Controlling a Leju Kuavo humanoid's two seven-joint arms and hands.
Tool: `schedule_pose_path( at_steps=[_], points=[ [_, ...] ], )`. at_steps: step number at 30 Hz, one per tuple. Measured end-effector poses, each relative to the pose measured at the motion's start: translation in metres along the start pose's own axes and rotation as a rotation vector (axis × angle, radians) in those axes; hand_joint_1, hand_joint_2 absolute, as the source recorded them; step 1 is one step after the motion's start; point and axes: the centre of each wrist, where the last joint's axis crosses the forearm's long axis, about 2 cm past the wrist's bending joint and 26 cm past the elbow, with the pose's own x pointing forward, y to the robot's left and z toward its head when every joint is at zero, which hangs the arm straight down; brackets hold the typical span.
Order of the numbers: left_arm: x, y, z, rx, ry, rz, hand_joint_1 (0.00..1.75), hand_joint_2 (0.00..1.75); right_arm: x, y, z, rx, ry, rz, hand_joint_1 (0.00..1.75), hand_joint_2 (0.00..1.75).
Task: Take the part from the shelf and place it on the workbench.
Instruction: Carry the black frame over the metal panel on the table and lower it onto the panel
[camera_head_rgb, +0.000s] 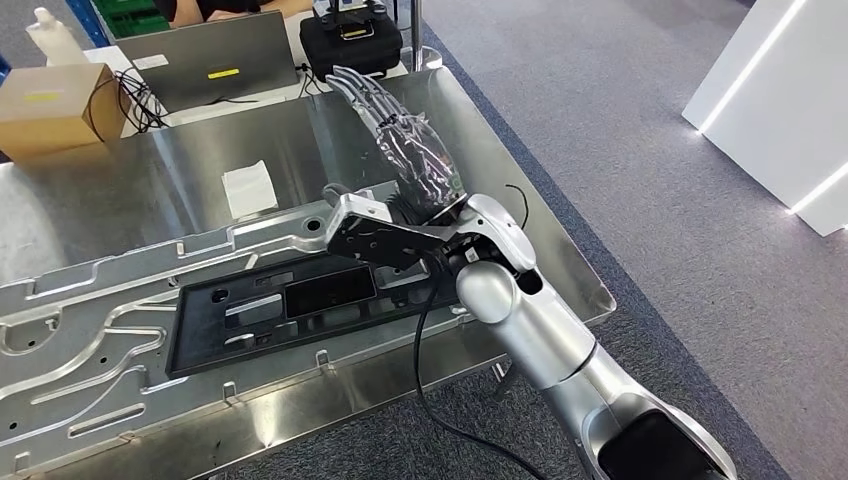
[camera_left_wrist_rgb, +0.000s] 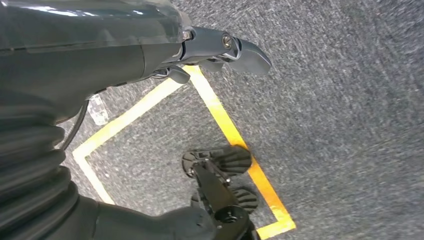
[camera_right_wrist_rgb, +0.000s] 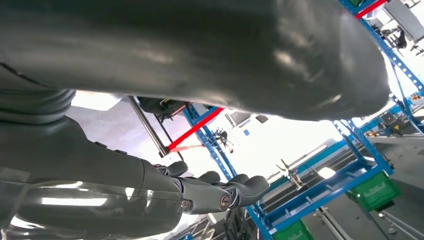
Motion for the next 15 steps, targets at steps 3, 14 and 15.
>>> schedule_pose_path(
  at_steps=[3, 14, 15],
  points=[
    [-0.001, 0.000, 0.001, 0.004, -0.004, 0.037, 0.00, 0.00, -0.003, 0.004, 0.007, -0.011, 0.003, -0.012, 0.00, 0.00],
    [-0.021, -0.003, 0.012, 0.051, -0.032, 0.159, 0.00, 0.00, 0.006, 0.025, 0.065, -0.174, -0.055, -0.185, 0.00, 0.00],
    [-0.024, -0.003, 0.014, 0.058, -0.029, 0.167, 0.00, 0.00, 0.008, 0.026, 0.072, -0.193, -0.058, -0.202, 0.00, 0.00]
  ],
)
